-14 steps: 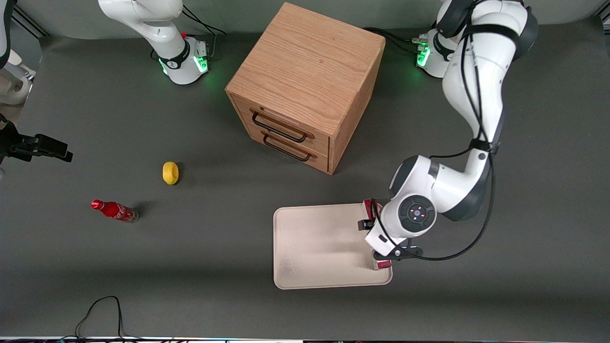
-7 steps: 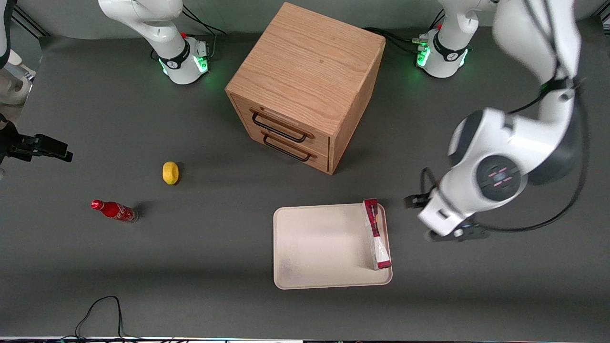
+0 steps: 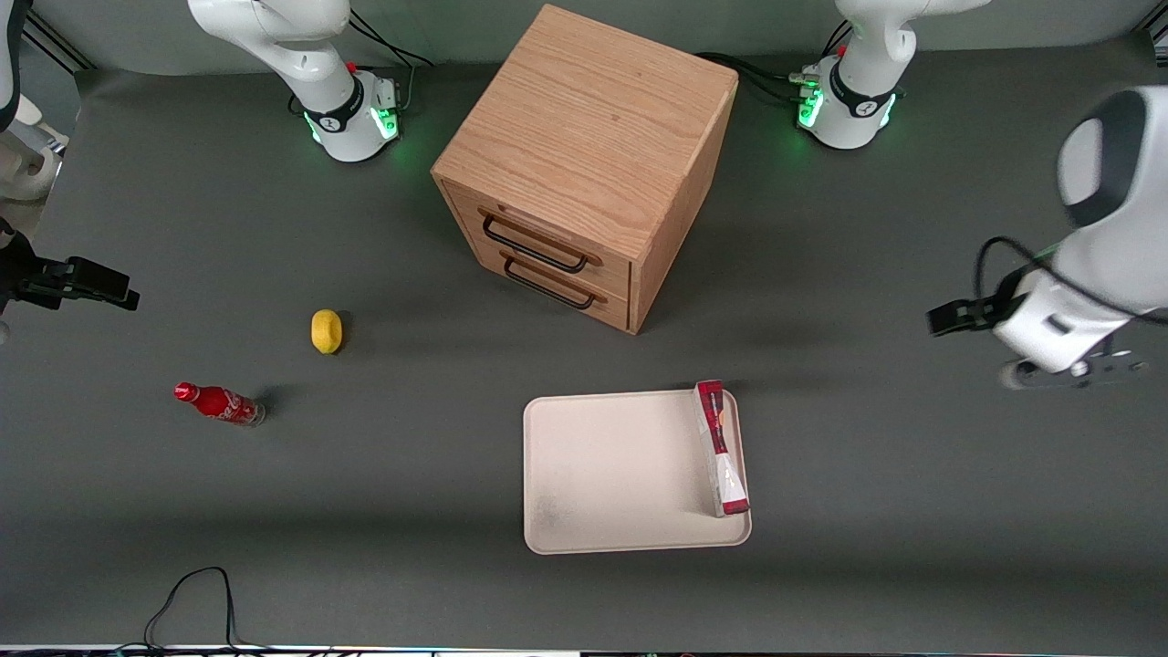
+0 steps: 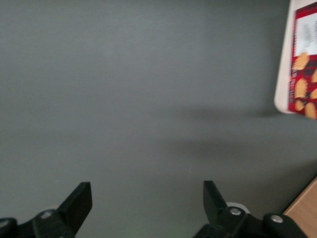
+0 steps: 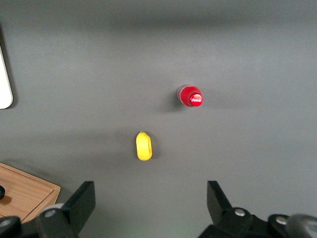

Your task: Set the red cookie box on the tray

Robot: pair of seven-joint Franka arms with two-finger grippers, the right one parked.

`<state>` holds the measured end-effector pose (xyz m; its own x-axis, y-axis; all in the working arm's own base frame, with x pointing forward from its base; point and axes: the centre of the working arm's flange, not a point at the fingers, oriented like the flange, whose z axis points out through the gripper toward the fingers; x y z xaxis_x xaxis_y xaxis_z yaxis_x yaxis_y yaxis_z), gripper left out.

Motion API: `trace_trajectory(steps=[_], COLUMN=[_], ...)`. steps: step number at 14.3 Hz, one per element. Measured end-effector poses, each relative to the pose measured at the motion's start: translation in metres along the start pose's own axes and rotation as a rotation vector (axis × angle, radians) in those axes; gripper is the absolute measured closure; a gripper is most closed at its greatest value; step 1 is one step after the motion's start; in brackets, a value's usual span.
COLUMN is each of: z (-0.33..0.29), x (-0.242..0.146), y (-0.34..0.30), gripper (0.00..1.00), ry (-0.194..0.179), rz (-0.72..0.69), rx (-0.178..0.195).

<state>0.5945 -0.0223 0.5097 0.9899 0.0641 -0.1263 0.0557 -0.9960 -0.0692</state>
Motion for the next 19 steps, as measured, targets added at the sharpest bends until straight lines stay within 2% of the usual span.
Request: trace_trajectory(steps=[3, 6, 12, 15, 19], z=[-0.015, -0.037, -0.049, -0.063, -0.077], x=[-0.014, -0.026, -0.031, -0.037, -0.038], y=[-0.034, -0.039, -0.054, -0.052, -0.052], gripper=[0.0, 0.0, 0.0, 0.0, 0.0], ry=[-0.027, -0.05, -0.042, -0.044, -0.02], rz=[0.002, -0.007, -0.036, -0.041, -0.047], rx=[-0.002, -0.002, -0.004, 0.011, 0.018])
